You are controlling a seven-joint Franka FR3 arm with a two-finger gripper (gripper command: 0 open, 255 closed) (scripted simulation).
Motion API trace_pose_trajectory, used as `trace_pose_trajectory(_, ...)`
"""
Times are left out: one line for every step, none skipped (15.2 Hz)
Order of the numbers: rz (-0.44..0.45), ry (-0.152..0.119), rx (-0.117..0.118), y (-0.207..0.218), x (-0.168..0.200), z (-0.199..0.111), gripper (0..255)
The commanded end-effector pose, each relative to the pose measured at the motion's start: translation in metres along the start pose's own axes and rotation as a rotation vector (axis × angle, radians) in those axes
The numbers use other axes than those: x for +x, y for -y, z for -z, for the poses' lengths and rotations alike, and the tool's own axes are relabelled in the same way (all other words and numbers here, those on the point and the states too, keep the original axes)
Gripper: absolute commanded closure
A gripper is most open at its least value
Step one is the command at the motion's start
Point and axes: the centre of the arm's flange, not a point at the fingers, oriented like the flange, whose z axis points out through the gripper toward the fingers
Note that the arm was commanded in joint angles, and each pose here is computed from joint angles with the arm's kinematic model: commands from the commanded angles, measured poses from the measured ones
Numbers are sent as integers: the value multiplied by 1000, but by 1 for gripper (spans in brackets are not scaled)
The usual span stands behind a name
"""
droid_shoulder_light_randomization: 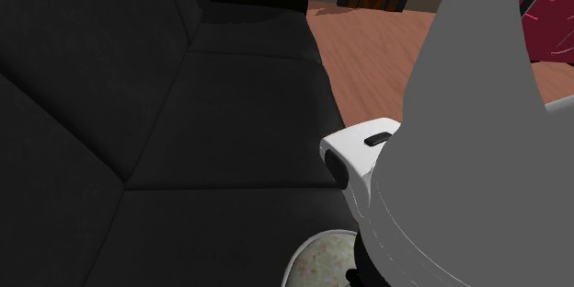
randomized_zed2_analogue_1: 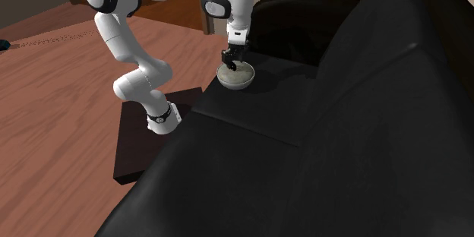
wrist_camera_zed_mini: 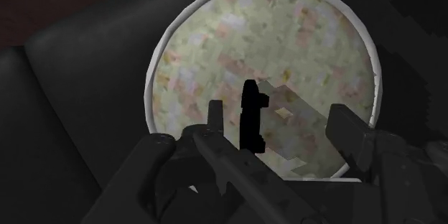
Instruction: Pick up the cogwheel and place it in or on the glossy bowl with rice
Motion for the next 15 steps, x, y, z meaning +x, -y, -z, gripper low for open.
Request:
trace_pose_trajectory(0,0,0,0,0,0,0)
trace_pose_trajectory(0,0,0,0,0,0,0)
trace_pose_trajectory(0,0,0,0,0,0,0)
trace_pose_trajectory(0,0,0,0,0,0,0)
trace_pose_trajectory(0,0,0,0,0,13,0)
trace_pose_trajectory(0,0,0,0,0,26,0)
trace_pose_trajectory(0,0,0,0,0,40,0)
trace_pose_trajectory(0,0,0,0,0,50,0)
trace_pose_trajectory(0,0,0,0,0,50,0)
trace_pose_trajectory(0,0,0,0,0,50,0)
trace_pose_trajectory(0,0,0,0,0,50,0)
trace_pose_trajectory(0,0,0,0,0,50,0)
trace_pose_trajectory(0,0,0,0,0,50,0)
trace_pose_trajectory(0,0,0,0,0,50,0)
trace_pose_trajectory(0,0,0,0,0,50,0)
